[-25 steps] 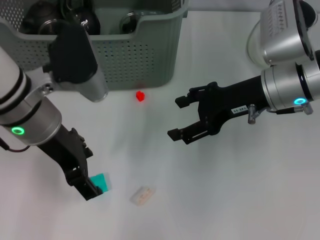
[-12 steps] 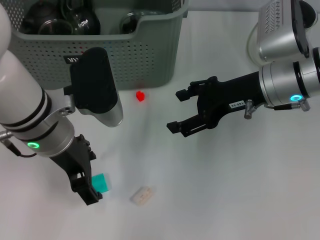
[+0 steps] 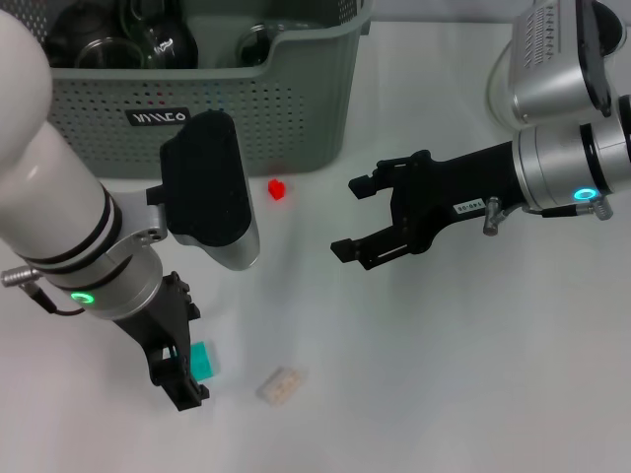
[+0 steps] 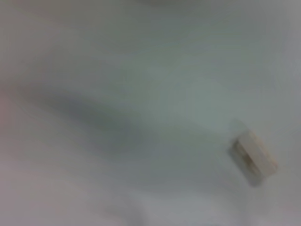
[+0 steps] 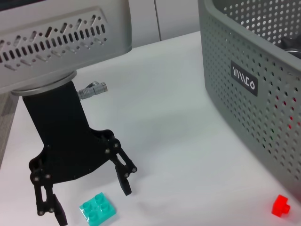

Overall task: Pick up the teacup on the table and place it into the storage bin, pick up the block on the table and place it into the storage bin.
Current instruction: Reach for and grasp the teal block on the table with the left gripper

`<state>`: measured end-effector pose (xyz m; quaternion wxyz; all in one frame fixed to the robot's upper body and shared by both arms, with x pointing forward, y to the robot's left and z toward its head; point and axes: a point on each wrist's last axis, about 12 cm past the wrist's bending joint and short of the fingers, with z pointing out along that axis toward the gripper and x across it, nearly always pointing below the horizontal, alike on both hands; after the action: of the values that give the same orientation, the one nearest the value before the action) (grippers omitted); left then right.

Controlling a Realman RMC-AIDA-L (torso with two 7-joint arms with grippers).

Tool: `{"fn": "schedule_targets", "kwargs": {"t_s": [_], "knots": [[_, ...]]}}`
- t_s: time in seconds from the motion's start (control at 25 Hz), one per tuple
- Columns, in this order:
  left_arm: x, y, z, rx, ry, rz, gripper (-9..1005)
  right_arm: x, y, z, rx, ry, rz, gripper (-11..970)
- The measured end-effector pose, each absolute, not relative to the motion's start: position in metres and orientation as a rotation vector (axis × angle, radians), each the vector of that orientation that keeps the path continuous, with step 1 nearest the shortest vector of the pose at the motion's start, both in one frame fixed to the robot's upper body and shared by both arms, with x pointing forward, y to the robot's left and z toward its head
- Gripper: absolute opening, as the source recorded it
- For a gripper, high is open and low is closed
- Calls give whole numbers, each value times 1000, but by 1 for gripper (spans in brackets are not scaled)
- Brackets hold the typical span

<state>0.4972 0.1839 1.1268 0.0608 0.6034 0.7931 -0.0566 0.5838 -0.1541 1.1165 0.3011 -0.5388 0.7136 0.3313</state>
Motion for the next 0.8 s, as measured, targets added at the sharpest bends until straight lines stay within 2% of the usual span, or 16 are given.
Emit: {"fn": "schedule_targets", "kwargs": {"t_s": [0.68,0.8], "knots": [[493,182,1117,1824,2398,-155,940,582,-156,1113,-1429,1899,881,943],[492,182,1116,1835,2395,-153,859,582,-155,1110,-1434,1906,889,943]]}}
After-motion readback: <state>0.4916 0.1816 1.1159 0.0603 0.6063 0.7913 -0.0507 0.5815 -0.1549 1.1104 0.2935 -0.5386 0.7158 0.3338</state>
